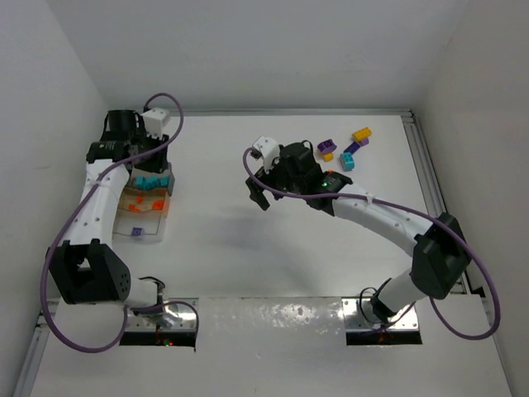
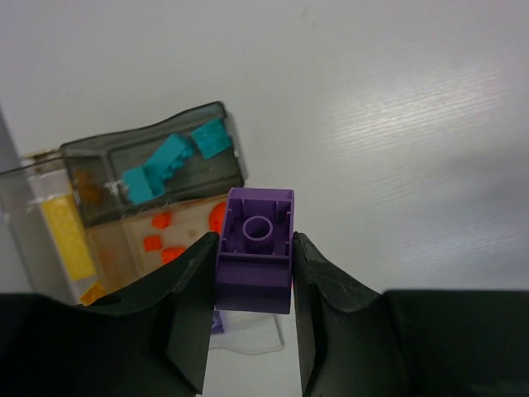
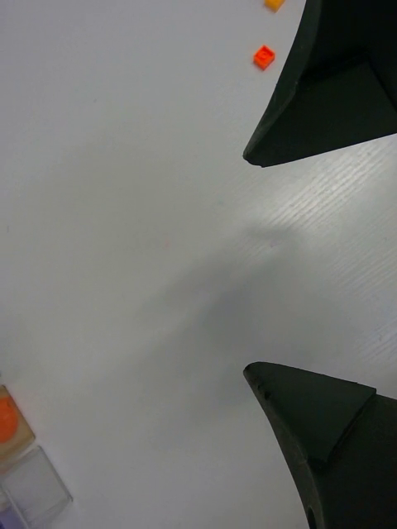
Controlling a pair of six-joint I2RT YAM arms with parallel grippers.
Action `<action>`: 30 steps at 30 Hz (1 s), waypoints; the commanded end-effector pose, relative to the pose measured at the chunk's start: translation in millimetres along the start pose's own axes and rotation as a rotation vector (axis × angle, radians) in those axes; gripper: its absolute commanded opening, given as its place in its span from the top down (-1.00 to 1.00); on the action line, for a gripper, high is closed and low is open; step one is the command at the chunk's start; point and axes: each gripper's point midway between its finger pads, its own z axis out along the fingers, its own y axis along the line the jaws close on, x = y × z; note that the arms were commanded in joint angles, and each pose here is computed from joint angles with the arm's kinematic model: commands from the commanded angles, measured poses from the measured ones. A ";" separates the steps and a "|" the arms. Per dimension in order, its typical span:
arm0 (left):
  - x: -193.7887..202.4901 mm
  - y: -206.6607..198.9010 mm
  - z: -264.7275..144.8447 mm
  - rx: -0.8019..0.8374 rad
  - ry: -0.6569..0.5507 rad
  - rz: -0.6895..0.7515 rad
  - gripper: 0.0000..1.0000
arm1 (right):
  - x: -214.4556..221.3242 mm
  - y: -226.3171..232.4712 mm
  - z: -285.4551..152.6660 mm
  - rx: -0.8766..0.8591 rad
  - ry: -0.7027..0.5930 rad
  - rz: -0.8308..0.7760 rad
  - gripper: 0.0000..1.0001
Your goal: Sort the legos into containers by color
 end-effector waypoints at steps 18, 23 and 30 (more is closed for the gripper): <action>171.2 100.4 -18.7 -0.045 0.350 -0.473 1.00 | -62.7 15.6 30.5 -0.118 0.021 0.092 -0.98; 177.8 101.2 -9.8 -0.039 0.358 -0.478 1.00 | -64.5 14.2 28.2 -0.107 0.024 0.103 -0.98; 189.4 114.0 -4.3 -0.099 0.401 -0.462 0.29 | -63.2 14.1 27.6 -0.102 0.029 0.116 -0.98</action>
